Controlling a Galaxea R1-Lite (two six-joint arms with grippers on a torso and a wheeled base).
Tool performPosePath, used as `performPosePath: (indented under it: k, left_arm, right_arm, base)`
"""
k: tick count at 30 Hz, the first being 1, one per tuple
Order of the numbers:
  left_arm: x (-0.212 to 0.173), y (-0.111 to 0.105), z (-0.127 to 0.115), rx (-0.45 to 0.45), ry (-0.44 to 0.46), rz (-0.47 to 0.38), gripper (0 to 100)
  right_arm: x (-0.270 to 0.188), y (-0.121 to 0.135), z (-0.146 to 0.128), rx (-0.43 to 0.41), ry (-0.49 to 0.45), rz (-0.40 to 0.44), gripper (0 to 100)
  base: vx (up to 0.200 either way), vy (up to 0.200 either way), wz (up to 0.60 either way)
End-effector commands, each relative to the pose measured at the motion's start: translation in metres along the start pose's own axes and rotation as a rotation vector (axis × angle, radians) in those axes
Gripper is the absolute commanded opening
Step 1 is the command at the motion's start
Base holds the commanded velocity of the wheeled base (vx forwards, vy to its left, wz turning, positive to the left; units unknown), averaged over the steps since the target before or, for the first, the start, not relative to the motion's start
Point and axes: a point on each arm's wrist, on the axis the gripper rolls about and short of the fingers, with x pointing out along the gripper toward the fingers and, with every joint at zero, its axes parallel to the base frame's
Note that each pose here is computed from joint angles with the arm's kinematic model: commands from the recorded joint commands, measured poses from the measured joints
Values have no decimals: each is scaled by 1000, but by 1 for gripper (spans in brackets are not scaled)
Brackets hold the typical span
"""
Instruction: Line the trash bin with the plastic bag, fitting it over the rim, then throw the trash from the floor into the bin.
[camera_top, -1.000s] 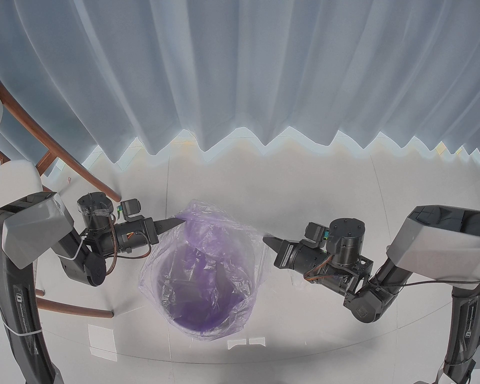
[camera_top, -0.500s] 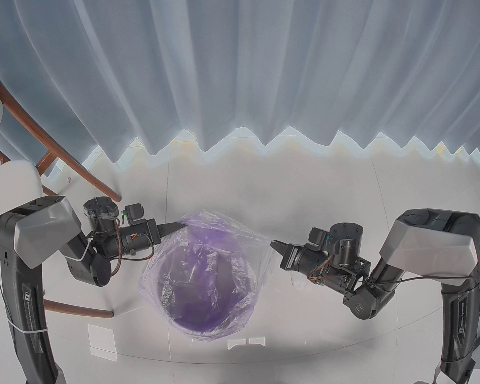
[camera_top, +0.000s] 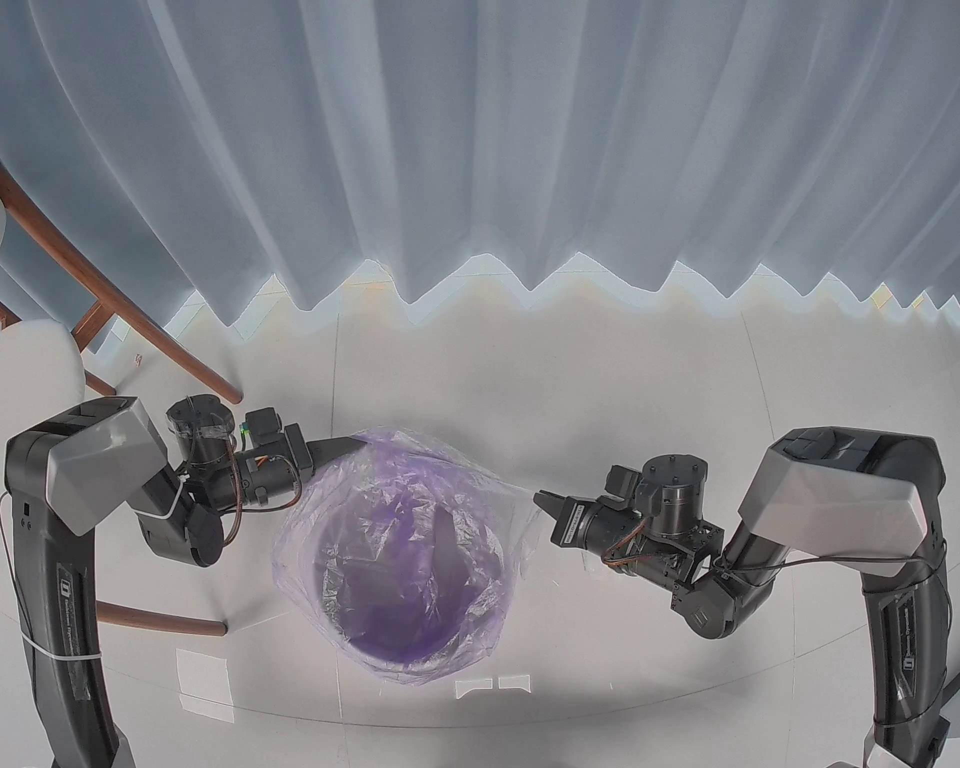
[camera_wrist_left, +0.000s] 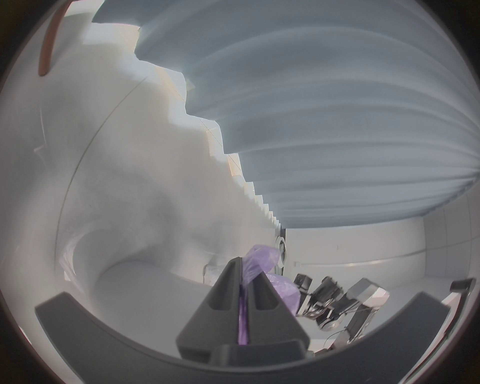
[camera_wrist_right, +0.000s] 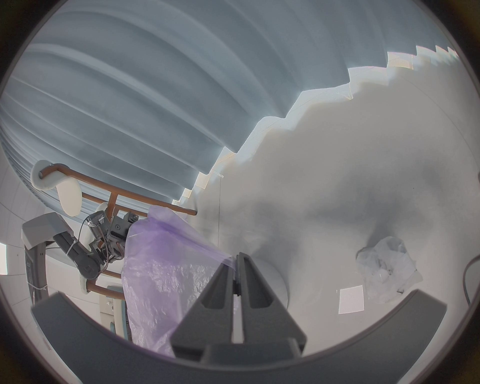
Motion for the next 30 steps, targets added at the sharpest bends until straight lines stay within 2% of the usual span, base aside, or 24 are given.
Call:
performPosePath:
  k: [1, 2, 6, 13, 27, 30]
  left_arm:
    - [-7, 6, 14, -21, -37, -4, 0]
    - [-7, 6, 14, -21, -37, -4, 0]
    - [-20, 21, 15, -56, 57, -68, 0]
    - [-9, 36, -2, -29, 65, -94, 0]
    - [3, 50, -7, -95, -52, -1, 0]
    - [0, 53, -5, -165, -76, 9, 0]
  right_arm:
    - [6, -4, -6, 7, 14, -10, 0]
    - [6, -4, -6, 7, 14, -10, 0]
    - [8, -5, -8, 7, 18, -10, 0]
    - [8, -12, -11, 12, 25, -26, 0]
    - [11, -26, -19, 16, 46, -60, 0]
    - [11, -32, -20, 25, 57, -82, 0]
  base:
    - [0, 0, 0]
    - [0, 0, 0]
    - [0, 0, 0]
    - [0, 0, 0]
    - [0, 0, 0]
    - [0, 0, 0]
